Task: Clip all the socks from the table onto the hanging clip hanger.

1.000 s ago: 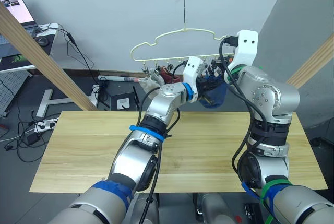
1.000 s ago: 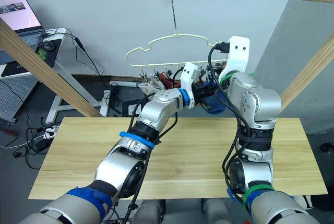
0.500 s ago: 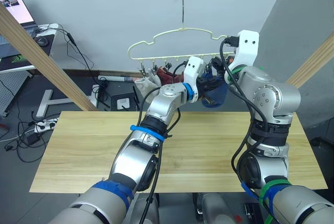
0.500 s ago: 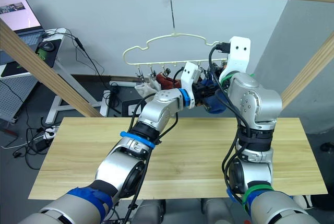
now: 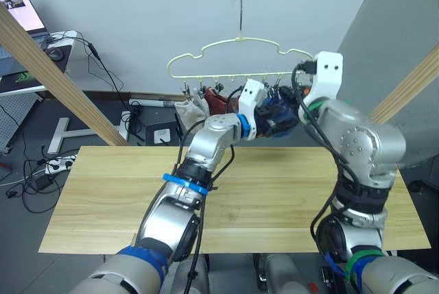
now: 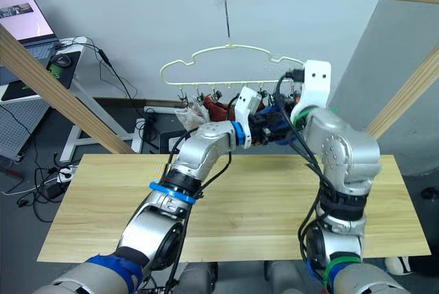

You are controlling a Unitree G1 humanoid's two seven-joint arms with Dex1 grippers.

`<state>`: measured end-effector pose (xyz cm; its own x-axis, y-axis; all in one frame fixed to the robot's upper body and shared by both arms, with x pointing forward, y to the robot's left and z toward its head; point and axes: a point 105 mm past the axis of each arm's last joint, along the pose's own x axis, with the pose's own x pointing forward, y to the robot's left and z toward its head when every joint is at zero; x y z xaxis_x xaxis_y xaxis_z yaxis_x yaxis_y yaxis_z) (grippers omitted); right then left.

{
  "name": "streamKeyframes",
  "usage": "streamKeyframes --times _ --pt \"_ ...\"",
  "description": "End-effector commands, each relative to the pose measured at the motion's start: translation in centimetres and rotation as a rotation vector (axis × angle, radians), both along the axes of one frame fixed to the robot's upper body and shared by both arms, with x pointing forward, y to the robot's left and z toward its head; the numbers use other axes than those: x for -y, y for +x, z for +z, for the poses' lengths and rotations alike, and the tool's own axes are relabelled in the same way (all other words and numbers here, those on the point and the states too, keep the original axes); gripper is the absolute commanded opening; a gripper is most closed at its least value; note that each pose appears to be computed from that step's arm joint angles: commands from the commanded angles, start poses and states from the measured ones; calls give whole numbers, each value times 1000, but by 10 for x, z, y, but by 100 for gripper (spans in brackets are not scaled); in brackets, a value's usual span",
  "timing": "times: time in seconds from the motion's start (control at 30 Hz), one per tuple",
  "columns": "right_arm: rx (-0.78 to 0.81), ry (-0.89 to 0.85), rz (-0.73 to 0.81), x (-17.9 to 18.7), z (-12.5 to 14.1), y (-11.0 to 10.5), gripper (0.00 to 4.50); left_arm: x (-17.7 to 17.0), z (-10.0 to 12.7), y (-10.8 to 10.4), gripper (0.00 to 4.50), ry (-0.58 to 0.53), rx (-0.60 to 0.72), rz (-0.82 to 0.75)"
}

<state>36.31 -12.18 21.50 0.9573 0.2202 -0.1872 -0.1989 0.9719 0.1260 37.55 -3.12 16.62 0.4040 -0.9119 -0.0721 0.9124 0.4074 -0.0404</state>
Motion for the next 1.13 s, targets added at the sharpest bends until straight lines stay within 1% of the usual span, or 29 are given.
streamKeyframes --times 0.03,0.1,0.17,0.23,0.37,0.4,0.5,0.53,0.63,0.77,0.93,1.03,1.13 --pt "49 -36 86 -3 1 -28 255 -13 9 -17 341 -30 12 -27" --pt "41 -90 121 2 -13 -47 255 -34 2 -26 341 -38 7 11" --pt "48 -166 144 5 -23 -61 255 -51 -2 -32 341 -53 27 51" --pt "40 -193 153 10 -38 -74 255 -71 -14 -38 341 -37 20 108" --pt "-17 -192 139 21 -76 -105 255 -119 -44 -51 341 22 -86 224" --pt "-24 -191 136 23 -81 -110 255 -125 -49 -54 341 34 -100 242" --pt "-33 -167 90 31 -98 -125 255 -153 -64 -65 341 83 -88 321" --pt "-48 -147 78 32 -106 -132 255 -164 -69 -69 341 90 -109 358" --pt "-70 -100 51 35 -119 -147 255 -187 -76 -81 341 56 -162 452" --pt "-83 -85 4 45 -132 -161 255 -209 -90 -100 341 43 -168 544" --pt "-75 -98 -20 55 -136 -167 255 -223 -102 -115 341 33 -190 618" --pt "-79 -125 0 57 -138 -167 255 -224 -106 -119 341 35 -179 632" --pt "-75 -130 4 59 -138 -165 255 -223 -104 -118 341 21 -155 636"
